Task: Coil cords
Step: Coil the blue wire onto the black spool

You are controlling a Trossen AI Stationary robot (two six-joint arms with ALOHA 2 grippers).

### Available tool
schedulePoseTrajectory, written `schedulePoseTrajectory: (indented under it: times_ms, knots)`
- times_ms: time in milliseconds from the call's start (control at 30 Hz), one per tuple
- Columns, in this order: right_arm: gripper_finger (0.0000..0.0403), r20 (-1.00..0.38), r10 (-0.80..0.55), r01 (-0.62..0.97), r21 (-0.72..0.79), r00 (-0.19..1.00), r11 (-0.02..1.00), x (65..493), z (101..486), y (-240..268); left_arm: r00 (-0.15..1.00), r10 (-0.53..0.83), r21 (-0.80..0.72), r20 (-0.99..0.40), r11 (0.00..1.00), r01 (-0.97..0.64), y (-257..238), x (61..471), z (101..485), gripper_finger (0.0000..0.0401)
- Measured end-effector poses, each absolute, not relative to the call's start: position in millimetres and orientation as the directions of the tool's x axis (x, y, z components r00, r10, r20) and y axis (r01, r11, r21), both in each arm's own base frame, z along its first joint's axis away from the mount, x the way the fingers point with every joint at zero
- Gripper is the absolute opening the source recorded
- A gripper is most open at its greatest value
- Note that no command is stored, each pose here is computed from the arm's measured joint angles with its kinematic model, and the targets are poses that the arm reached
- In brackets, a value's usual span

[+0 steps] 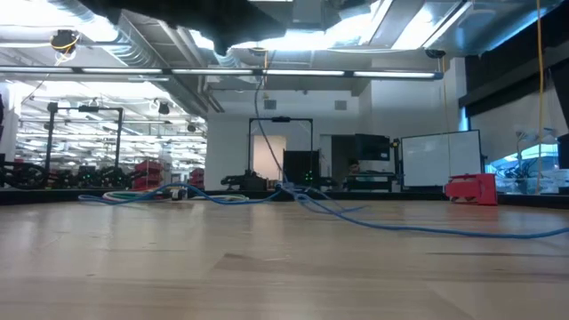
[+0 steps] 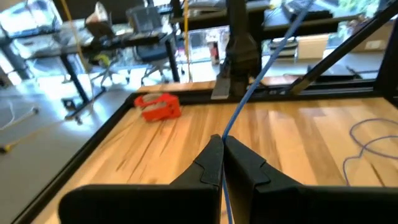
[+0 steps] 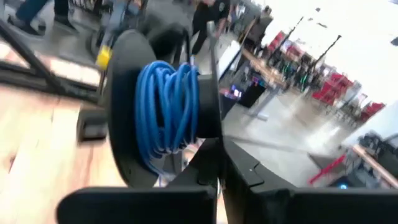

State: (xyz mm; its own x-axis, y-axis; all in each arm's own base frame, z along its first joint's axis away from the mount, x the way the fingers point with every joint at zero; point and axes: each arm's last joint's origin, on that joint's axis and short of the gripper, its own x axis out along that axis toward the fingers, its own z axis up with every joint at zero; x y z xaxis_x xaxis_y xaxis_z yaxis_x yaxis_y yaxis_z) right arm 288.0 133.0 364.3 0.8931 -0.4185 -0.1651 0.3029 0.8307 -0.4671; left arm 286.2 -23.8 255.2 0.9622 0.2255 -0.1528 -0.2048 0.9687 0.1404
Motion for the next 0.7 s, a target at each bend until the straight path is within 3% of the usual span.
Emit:
schedulePoseTrajectory:
  times_ms: [333,700]
  knots:
    - [0.0005,-0.322,-0.463,0.289,-0.463,0.826,0.838,297.4,333.5,121.9,0.956,0.228,0.095,-0.186,0.972,-0.213,-29.5,257.5,275.6,0.0002]
    - [0.0005,-0.434,-0.524,0.301,-0.483,0.733,0.822,332.4,290.4,97.9,0.965,0.197,0.049,-0.174,0.98,-0.191,-36.0,252.6,280.5,0.0003]
